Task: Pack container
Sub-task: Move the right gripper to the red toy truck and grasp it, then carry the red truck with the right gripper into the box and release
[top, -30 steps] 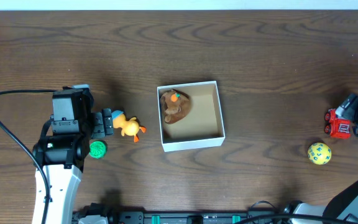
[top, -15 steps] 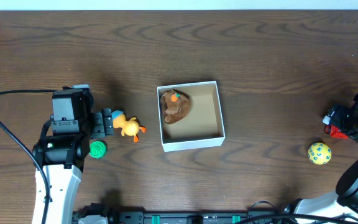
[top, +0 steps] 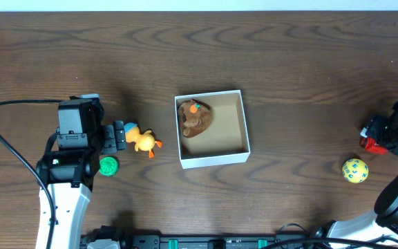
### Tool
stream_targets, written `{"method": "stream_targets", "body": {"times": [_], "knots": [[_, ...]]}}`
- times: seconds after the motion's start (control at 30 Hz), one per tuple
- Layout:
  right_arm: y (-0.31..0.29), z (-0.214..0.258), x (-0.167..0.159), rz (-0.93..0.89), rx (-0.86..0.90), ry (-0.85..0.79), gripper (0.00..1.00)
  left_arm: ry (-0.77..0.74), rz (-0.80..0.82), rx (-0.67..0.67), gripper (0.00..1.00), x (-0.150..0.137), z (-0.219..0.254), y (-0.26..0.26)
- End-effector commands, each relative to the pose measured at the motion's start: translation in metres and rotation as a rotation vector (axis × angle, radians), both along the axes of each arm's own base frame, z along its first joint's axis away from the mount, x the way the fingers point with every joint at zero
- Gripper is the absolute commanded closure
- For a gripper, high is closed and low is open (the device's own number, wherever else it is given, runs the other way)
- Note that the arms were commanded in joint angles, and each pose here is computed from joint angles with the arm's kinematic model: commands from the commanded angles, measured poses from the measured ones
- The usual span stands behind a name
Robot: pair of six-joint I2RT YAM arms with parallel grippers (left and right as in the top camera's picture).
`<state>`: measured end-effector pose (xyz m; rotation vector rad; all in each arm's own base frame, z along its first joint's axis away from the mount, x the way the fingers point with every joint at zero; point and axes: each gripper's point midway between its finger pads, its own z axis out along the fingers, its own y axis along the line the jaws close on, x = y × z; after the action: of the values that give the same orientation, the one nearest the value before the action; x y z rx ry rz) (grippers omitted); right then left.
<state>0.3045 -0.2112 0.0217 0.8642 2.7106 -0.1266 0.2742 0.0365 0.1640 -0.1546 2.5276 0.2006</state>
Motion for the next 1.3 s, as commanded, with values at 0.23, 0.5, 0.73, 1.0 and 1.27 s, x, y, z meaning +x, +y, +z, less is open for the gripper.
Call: {"method": "stream_targets", "body": {"times": [0.23,0.5,0.73,1.0,1.27], "knots": [[0.008,-0.009,-0.01,-0.102,0.072,0.045,0.2,-0.013,0.0,0.015,0.02,0.003,0.007,0.003],[0.004,-0.011,-0.02,-0.187,0.057,0.078,0.28,-0.013,0.0,0.015,0.02,0.003,0.007,0.003],[0.005,-0.019,-0.026,-0.209,0.059,0.099,0.22,-0.013,0.0,0.015,0.02,0.003,0.007,0.003],[0.008,-0.033,-0.03,-0.212,0.082,0.14,0.25,-0.013,0.0,0.015,0.02,0.003,0.007,0.003],[0.007,-0.029,-0.025,-0.238,0.083,0.115,0.35,-0.013,0.0,0.015,0.02,0.003,0.007,0.003]]}}
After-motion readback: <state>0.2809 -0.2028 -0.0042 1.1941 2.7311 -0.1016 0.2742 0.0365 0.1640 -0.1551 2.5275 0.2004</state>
